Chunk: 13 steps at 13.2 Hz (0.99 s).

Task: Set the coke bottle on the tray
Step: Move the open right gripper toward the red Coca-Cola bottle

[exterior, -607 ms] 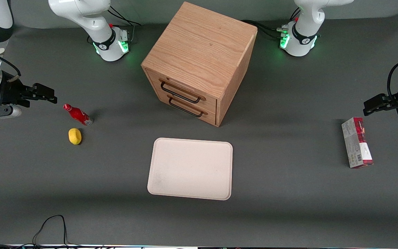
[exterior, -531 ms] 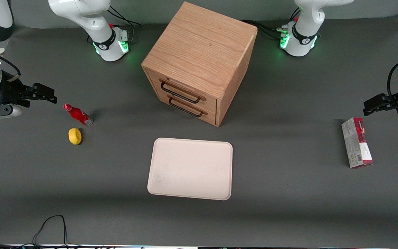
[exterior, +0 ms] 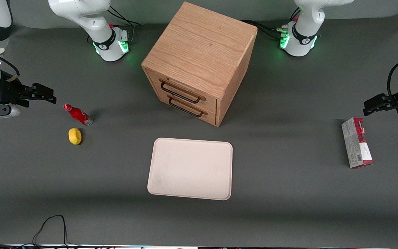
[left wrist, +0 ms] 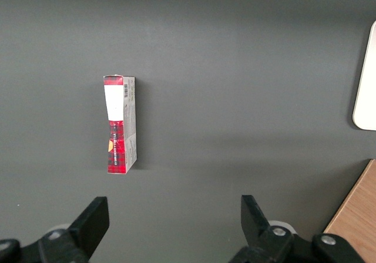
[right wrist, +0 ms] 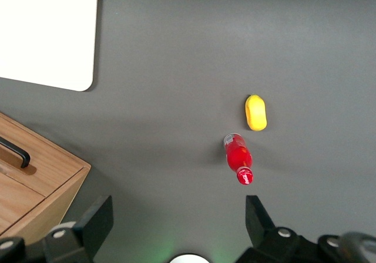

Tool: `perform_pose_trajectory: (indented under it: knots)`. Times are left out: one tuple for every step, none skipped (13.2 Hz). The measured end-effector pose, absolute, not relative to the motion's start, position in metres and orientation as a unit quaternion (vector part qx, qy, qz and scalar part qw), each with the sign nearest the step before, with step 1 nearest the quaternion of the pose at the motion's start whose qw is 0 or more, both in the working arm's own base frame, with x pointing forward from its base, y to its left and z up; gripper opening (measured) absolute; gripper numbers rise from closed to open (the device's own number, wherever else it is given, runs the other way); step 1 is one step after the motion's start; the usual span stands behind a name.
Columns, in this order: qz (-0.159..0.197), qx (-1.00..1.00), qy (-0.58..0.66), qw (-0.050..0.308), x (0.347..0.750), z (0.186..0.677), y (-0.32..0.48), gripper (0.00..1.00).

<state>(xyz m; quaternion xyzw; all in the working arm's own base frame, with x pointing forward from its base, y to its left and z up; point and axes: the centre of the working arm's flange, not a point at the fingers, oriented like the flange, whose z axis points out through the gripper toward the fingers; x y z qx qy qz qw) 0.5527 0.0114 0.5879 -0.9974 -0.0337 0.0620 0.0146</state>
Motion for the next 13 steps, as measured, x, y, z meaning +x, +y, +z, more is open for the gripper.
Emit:
perform_pose_trajectory:
  knots:
    - [0.071,-0.997,-0.031,0.015,0.551,0.587,0.008,1.00]
    - [0.082,-0.996,-0.024,0.016,0.548,0.586,0.000,1.00]
    - [0.089,-0.996,-0.021,0.018,0.544,0.587,-0.013,1.00]
    - [0.095,-0.995,-0.024,0.020,0.537,0.589,-0.029,1.00]
    - [0.097,-0.995,-0.025,0.017,0.525,0.591,-0.045,1.00]
    - [0.099,-0.995,-0.027,0.008,0.510,0.590,-0.059,1.00]
    - [0.098,-0.995,-0.031,0.003,0.492,0.588,-0.067,1.00]
    - [0.093,-0.995,-0.032,0.003,0.475,0.584,-0.072,1.00]
    - [0.089,-0.996,-0.032,0.003,0.460,0.580,-0.076,1.00]
    - [0.084,-0.996,-0.030,0.005,0.449,0.578,-0.079,1.00]
    - [0.082,-0.996,-0.029,0.007,0.442,0.576,-0.082,1.00]
    - [0.080,-0.996,-0.028,0.008,0.439,0.575,-0.084,1.00]
    - [0.080,-0.996,-0.028,0.008,0.439,0.574,-0.084,1.00]
